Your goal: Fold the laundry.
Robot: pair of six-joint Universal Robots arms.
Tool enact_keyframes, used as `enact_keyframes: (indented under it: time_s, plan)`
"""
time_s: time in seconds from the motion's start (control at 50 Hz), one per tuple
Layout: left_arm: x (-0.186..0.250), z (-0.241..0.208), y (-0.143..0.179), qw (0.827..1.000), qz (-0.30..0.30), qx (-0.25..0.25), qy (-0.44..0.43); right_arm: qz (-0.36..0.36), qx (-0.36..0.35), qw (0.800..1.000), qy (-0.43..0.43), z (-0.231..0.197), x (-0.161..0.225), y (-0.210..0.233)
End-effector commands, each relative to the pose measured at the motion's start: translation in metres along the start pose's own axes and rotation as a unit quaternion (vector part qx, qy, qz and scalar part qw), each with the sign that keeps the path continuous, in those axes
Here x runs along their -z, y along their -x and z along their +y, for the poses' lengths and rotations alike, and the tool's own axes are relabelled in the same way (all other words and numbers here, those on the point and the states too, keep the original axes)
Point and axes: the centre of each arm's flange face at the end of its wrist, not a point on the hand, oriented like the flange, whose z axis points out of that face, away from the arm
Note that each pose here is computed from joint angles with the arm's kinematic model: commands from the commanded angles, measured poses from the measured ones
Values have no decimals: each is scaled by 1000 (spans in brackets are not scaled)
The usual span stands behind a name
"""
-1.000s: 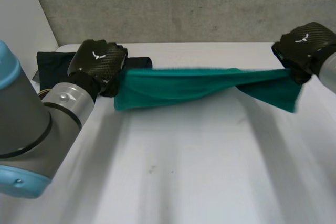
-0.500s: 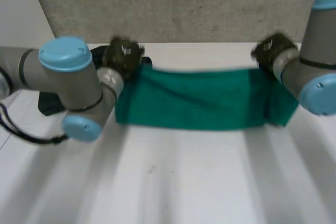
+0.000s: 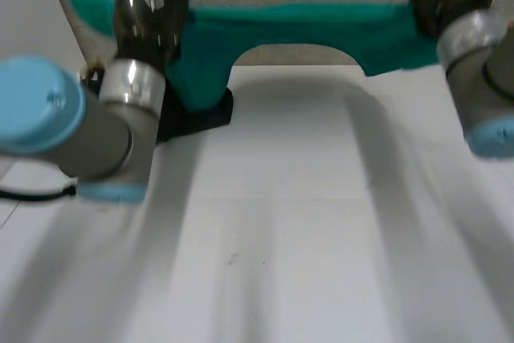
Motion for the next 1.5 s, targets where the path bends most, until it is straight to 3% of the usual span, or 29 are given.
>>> enact_keyframes:
  time_s: [0.02, 0.14, 0.24, 0.48, 0.56, 0.64, 0.72, 0.78, 1.06, 1.36, 1.5]
  plan:
    - [77, 52, -30, 989, 87, -12, 121, -184, 24, 976, 115, 57, 75, 64]
    - [111, 87, -51, 972, 136, -18, 191, -250, 25, 954, 161, 84, 112, 90]
    - [125, 92, -61, 962, 163, -18, 218, -244, 20, 953, 178, 100, 114, 87]
    - [118, 73, -21, 962, 134, -9, 236, -202, 0, 957, 210, 124, 104, 65]
    - [119, 75, -4, 959, 122, 25, 256, -193, -1, 956, 219, 131, 102, 58]
    - [125, 85, 8, 945, 118, 91, 290, -187, -2, 957, 223, 134, 100, 54]
    - [131, 99, 18, 921, 104, 161, 339, -187, -2, 957, 224, 134, 100, 54]
    - [134, 103, 20, 911, 105, 177, 358, -187, -2, 956, 224, 135, 100, 54]
    - [146, 107, 18, 899, 120, 179, 381, -185, -2, 957, 224, 135, 99, 53]
    - [148, 130, 4, 893, 159, 125, 402, -188, -3, 955, 228, 136, 101, 54]
    - [148, 137, -2, 889, 163, 122, 410, -189, -2, 955, 230, 135, 101, 54]
